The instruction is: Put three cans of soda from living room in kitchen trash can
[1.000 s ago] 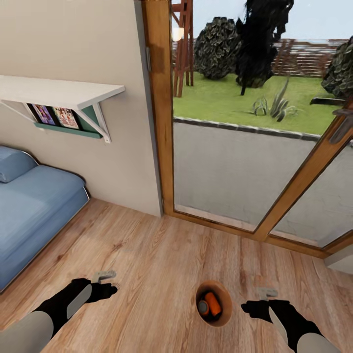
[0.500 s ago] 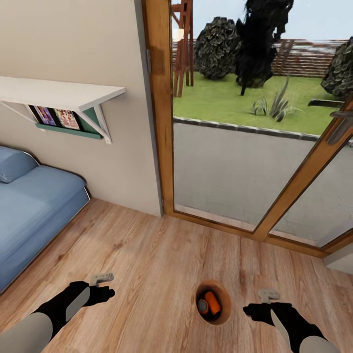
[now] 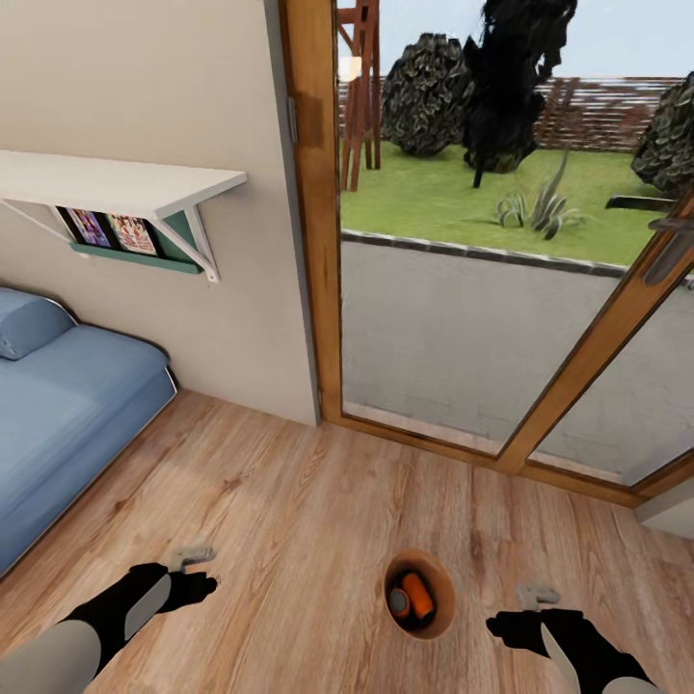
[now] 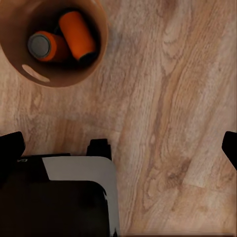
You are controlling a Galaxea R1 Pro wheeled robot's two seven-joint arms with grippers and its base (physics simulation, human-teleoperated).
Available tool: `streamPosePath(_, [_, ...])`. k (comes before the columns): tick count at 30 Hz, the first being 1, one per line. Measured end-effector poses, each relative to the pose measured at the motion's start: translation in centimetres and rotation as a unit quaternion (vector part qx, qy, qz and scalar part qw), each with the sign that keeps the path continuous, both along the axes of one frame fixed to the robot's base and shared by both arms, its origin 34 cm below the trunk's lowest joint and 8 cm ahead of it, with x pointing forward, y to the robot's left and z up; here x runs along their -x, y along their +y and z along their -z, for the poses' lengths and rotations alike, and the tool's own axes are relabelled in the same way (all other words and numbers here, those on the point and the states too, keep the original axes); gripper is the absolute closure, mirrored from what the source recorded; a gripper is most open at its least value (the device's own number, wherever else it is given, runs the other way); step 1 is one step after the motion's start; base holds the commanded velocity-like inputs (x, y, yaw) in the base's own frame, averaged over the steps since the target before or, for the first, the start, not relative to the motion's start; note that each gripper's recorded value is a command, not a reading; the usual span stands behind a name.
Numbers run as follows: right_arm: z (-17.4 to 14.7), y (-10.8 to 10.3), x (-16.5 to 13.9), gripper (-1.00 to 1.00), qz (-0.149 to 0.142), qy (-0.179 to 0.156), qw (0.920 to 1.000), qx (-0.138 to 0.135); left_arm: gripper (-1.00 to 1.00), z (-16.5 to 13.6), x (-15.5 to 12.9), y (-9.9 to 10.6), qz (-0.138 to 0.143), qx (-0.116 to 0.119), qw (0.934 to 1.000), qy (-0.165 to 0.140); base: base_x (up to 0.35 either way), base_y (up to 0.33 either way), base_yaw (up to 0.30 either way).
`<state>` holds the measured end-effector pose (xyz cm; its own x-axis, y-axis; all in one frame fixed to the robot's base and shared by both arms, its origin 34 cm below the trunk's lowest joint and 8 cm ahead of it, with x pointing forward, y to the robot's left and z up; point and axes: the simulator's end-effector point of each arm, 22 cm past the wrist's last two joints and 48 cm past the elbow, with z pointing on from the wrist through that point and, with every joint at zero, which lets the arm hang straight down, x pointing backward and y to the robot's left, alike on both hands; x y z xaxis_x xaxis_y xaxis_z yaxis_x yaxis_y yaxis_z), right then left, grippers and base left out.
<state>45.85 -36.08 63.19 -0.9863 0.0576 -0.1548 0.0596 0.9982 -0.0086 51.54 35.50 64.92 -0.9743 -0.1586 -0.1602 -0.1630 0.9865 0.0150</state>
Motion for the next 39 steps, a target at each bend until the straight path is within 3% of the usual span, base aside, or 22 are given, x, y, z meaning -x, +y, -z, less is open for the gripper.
streamPosePath(15, [0.6,-0.3,2.5,-1.0,0.0,0.015,0.9999,0.002,-1.0,1.4,3.0,0.7,-0.01,-0.013,0.9998,0.009,0.0,0.0,0.0])
streamPosePath(26, [0.8,-1.2,3.6,-1.0,-0.007,-0.006,0.9999,0.01,-1.0,2.0,4.7,0.9,-0.012,-0.018,0.9997,0.012,0.0,0.0,0.0])
streamPosePath(39, [1.6,-1.1,6.1,-1.0,-0.01,-0.003,0.9999,0.009,-1.0,2.6,6.9,1.0,-0.012,-0.02,0.9995,0.021,0.0,0.0,0.0])
